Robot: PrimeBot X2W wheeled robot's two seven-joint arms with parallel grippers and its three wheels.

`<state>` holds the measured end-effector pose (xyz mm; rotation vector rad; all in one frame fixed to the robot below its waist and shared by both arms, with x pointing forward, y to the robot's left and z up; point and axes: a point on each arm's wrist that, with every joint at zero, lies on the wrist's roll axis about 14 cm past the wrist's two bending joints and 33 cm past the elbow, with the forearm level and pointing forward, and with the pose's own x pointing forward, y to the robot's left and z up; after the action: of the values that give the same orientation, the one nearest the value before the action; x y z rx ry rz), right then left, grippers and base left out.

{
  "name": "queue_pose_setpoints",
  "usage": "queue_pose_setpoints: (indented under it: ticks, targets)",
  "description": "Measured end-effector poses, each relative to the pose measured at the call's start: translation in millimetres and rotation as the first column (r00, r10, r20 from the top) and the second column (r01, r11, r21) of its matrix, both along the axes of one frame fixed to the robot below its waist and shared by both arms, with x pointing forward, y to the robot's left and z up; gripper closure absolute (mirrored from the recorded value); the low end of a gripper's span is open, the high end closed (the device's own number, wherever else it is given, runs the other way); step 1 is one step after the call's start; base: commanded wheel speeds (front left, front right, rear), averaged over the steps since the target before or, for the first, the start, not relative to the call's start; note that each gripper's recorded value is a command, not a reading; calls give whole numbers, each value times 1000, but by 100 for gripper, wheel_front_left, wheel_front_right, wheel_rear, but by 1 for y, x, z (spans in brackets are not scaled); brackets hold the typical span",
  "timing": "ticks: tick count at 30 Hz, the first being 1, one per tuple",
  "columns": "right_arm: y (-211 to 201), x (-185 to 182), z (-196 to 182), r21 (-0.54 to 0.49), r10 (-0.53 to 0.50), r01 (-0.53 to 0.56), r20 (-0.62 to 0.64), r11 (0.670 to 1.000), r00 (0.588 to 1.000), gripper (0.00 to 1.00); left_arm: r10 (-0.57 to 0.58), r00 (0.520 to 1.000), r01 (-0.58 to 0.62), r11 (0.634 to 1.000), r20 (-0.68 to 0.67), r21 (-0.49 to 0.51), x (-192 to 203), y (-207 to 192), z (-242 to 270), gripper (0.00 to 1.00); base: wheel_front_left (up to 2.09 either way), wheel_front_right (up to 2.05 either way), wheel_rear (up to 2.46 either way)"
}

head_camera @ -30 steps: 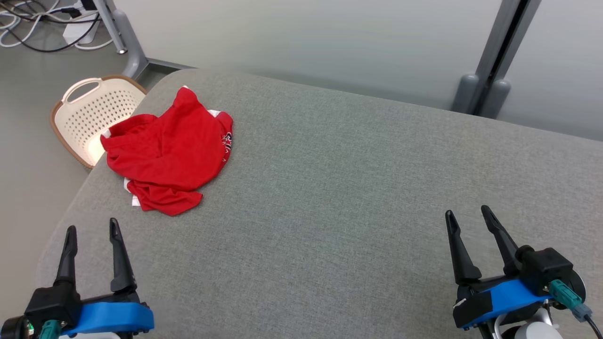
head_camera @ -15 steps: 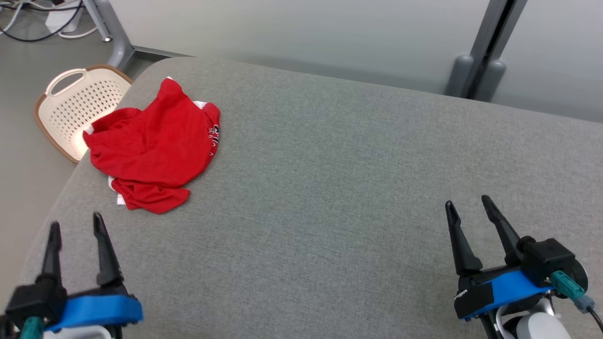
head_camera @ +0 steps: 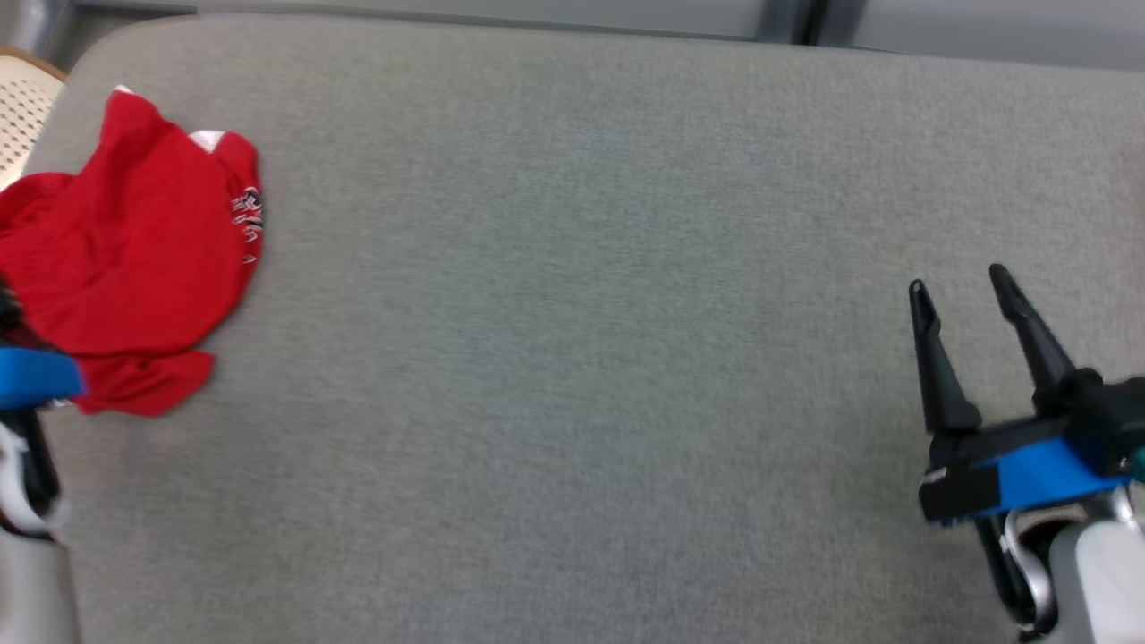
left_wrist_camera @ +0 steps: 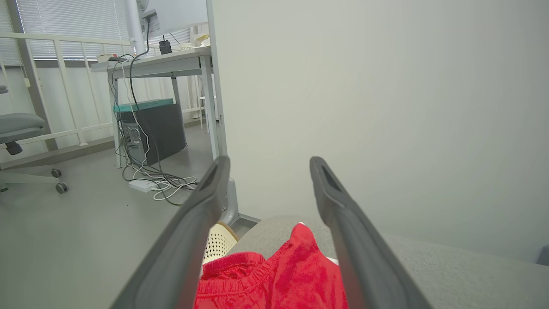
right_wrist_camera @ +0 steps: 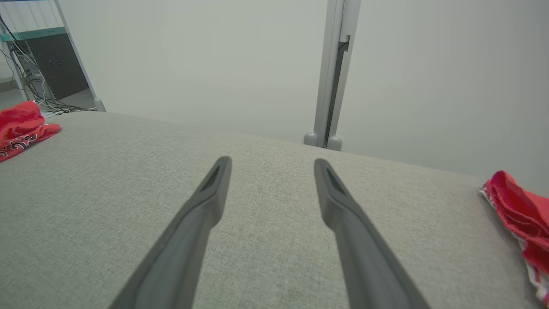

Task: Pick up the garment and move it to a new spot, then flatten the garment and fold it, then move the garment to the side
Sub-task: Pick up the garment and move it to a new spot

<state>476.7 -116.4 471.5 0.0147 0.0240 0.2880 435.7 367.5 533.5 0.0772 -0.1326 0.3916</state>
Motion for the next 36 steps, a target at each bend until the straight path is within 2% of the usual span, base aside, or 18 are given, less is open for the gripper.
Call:
queue_pose_setpoints:
  ticks: [6, 12, 13, 17, 18, 19, 22, 26, 27, 28, 29, 34, 35, 36]
  targets:
    - [-36, 11, -8, -56, -78, 78, 3, 995, 997, 0, -13, 998, 14, 1000, -59, 21, 54, 16, -15, 0, 0, 0, 0]
    - [-53, 17, -16, -97, -112, 111, -6, 989, 994, 0, 7, 966, -16, 999, -258, -33, 82, 39, -63, 0, 0, 0, 0]
    - [-53, 17, -16, -97, -112, 111, -6, 989, 994, 0, 7, 966, -16, 999, -258, -33, 82, 39, -63, 0, 0, 0, 0]
    - [-59, 20, -23, -111, -123, 121, -16, 986, 992, 0, -14, 869, -52, 991, -494, -120, 77, 40, -125, 0, 0, 0, 0]
    - [-59, 20, -23, -111, -123, 121, -16, 986, 992, 0, -14, 869, -52, 991, -494, -120, 77, 40, -125, 0, 0, 0, 0]
    - [-59, 21, -25, -112, -124, 121, -20, 986, 992, 0, -26, 811, -85, 983, -584, -161, 68, 38, -150, 0, 0, 0, 0]
    - [-60, 21, -26, -113, -125, 122, -22, 986, 992, 0, -44, 735, -135, 968, -677, -209, 54, 36, -174, 0, 0, 0, 0]
    - [-60, 21, -26, -115, -125, 122, -20, 986, 992, 0, -63, 697, -164, 956, -714, -244, 47, 33, -186, 0, 0, 0, 0]
    - [-60, 22, -26, -115, -125, 122, -21, 986, 992, 0, -85, 663, -191, 941, -744, -278, 42, 29, -195, 0, 0, 0, 0]
    - [-60, 22, -26, -115, -125, 122, -21, 986, 992, 0, -85, 663, -191, 941, -744, -278, 42, 29, -195, 0, 0, 0, 0]
    - [-59, 21, -26, -117, -124, 120, -20, 986, 992, 0, -110, 617, -224, 925, -779, -308, 35, 25, -203, 0, 0, 0, 0]
    - [-59, 21, -25, -118, -123, 120, -20, 986, 992, 0, -128, 593, -236, 916, -795, -324, 34, 22, -206, 0, 0, 0, 0]
    - [-59, 21, -25, -119, -124, 121, -20, 986, 992, 0, -132, 590, -239, 914, -796, -329, 34, 21, -206, 11, 0, 0, 0]
    - [-60, 20, -24, -119, -125, 122, -19, 985, 992, 0, -136, 587, -240, 912, -798, -331, 34, 21, -207, 50, 0, 0, 0]
